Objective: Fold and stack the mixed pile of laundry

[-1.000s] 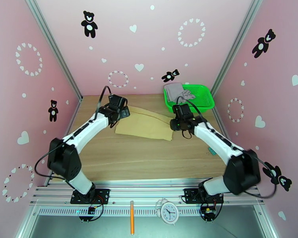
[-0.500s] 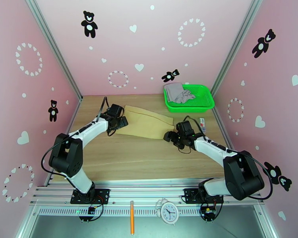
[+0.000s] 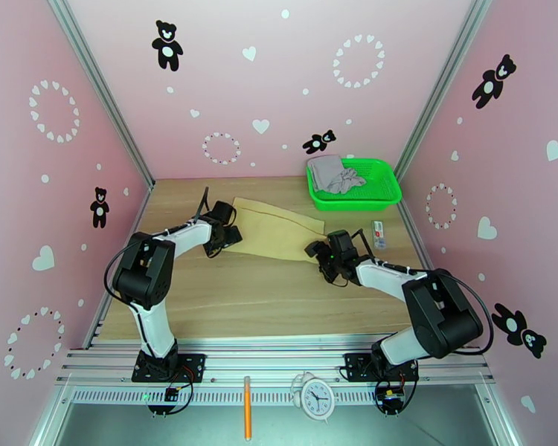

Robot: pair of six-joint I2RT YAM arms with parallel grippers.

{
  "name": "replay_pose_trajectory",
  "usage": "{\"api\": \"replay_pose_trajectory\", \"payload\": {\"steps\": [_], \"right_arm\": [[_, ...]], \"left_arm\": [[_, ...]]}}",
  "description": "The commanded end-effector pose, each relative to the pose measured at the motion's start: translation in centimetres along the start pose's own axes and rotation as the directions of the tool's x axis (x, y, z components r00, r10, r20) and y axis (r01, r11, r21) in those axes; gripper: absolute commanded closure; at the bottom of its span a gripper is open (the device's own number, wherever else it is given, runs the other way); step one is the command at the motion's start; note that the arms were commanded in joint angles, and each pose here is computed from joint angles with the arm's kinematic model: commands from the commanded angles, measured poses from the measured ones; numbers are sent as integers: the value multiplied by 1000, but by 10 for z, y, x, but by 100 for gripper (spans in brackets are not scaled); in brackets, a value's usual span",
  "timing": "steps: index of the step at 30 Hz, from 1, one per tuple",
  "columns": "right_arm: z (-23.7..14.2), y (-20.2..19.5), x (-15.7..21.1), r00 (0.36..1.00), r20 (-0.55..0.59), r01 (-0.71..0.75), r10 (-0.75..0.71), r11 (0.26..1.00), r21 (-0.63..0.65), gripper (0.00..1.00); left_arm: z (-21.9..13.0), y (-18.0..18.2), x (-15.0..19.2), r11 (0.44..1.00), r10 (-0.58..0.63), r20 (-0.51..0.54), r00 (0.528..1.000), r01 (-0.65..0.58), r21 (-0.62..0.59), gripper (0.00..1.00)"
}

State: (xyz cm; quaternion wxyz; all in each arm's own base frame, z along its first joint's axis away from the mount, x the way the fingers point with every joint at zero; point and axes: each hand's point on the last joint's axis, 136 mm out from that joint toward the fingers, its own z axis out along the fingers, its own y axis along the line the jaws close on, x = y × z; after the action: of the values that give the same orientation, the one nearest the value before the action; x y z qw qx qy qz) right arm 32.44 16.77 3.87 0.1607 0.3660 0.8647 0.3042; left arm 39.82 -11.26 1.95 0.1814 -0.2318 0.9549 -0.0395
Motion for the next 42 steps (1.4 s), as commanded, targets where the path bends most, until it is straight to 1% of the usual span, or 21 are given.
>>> {"api": "replay_pose_trajectory", "payload": {"steps": [1, 6, 10, 12, 15, 16, 18, 20, 21, 23, 24, 26, 28, 30, 31, 36, 39, 42], "right_arm": [[14, 5, -6, 998, 28, -52, 52, 999, -10, 13], [32, 4, -17, 994, 67, -90, 90, 996, -2, 14], [46, 1, -24, 989, 93, -119, 118, 993, 8, 18], [49, -4, -28, 984, 116, -135, 132, 991, 23, 21], [50, -11, -33, 978, 150, -152, 144, 987, 43, 31], [50, -13, -34, 977, 159, -153, 143, 987, 51, 35], [48, -16, -36, 975, 175, -153, 140, 986, 64, 46], [46, -20, -38, 973, 191, -150, 133, 986, 79, 61], [46, -22, -38, 972, 197, -148, 128, 985, 88, 65], [44, -25, -41, 970, 212, -146, 121, 984, 103, 71], [44, -26, -42, 969, 220, -142, 115, 984, 111, 73], [43, -28, -44, 966, 235, -138, 106, 982, 125, 75], [45, -28, -46, 966, 241, -129, 95, 983, 128, 80], [47, -28, -48, 967, 243, -116, 80, 984, 135, 100], [48, -27, -49, 967, 244, -108, 72, 985, 137, 100], [49, -22, -47, 976, 220, -27, -7, 988, 150, 100], [39, -13, -47, 972, 222, 50, -83, 988, 148, 100], [26, 4, -46, 957, 227, 153, -182, 978, 142, 100]], "left_arm": [[7, 24, 23, 998, -23, -51, 998, 20, -58, 11], [9, 53, 50, 993, -36, -83, 996, 26, -115, 12], [6, 63, 62, 992, -46, -89, 995, 34, -124, 12], [2, 66, 65, 991, -47, -87, 995, 36, -125, 12], [-8, 63, 64, 993, -40, -79, 996, 31, -114, 12], [-14, 59, 60, 994, -34, -68, 997, 26, -104, 13], [-33, 45, 51, 997, 2, -38, 999, -5, -78, 13], [-57, 22, 38, 998, 54, -6, 999, -54, -34, 12], [-70, 8, 32, 997, 82, 8, 997, -82, -8, 12], [-91, -17, 22, 991, 126, 34, 991, -128, 39, 11], [-99, -30, 18, 987, 139, 41, 989, -142, 69, 10], [-107, -48, 9, 981, 145, 53, 988, -150, 119, 10], [-109, -57, -2, 981, 147, 74, 986, -155, 114, 9], [-102, -64, -13, 983, 147, 81, 986, -155, 102, 9], [-97, -67, -17, 983, 143, 81, 986, -151, 104, 9], [-47, -79, -18, 987, 135, 16, 991, -136, 85, 10], [-12, -66, -9, 994, 109, -20, 994, -109, 19, 10], [12, -45, -2, 998, 56, -27, 998, -57, -37, 10]]}}
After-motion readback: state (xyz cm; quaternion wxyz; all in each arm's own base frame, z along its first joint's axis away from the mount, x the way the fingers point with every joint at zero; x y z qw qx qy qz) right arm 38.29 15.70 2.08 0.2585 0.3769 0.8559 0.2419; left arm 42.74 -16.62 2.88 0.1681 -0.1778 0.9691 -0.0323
